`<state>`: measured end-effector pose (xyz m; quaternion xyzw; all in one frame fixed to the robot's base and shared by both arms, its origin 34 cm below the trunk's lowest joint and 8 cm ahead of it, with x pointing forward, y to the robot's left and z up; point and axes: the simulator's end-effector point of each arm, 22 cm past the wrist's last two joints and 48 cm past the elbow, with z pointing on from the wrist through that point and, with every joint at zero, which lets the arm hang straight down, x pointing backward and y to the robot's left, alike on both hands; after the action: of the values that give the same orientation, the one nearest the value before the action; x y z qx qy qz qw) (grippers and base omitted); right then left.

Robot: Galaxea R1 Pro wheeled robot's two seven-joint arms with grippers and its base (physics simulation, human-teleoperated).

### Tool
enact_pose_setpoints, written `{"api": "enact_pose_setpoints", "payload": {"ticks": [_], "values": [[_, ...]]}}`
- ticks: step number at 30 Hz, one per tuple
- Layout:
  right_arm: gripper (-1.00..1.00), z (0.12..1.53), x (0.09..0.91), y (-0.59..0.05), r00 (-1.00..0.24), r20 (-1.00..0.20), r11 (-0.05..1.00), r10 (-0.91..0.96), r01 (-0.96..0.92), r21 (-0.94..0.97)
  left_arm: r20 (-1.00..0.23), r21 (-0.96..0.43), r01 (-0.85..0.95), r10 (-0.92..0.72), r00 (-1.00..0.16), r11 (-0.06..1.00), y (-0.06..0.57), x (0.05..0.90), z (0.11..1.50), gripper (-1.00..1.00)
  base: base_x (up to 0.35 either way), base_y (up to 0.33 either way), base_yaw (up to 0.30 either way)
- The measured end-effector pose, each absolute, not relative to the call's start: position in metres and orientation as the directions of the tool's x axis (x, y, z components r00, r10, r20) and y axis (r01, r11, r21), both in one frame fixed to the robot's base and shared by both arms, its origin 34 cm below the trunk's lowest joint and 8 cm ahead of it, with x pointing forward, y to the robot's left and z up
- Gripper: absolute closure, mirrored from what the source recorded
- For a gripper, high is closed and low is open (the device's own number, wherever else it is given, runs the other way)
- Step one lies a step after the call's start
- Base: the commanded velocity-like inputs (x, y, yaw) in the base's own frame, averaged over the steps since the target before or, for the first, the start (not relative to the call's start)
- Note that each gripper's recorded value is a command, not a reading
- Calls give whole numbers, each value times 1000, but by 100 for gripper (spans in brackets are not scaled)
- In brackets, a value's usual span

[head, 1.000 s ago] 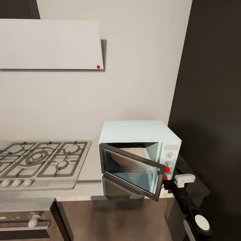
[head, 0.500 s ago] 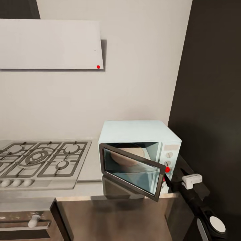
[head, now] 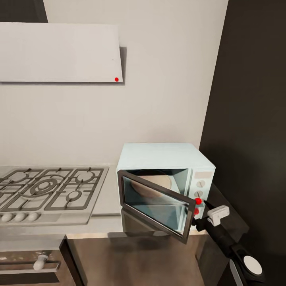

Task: In the kitchen, take the popcorn bag from the countertop, put it into the microwave, and heat it until the popcorn is cooked so the cooked popcorn ends up inside the bag.

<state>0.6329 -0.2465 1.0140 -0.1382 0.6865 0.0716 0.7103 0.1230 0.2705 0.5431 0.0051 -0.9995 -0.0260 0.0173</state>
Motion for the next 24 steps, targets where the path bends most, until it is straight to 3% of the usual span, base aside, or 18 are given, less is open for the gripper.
{"api": "enact_pose_setpoints", "payload": {"ticks": [7,24], "values": [[-100,1011,633,-246,42,-993,949,-112,-293,-119,33,52,-10,-11,-999,999,271,124,543,-100,0,0,67],[-100,1011,633,-245,42,-993,948,-110,-294,-118,33,51,-10,-11,-999,999,270,123,543,-100,-8,-76,236]]}}
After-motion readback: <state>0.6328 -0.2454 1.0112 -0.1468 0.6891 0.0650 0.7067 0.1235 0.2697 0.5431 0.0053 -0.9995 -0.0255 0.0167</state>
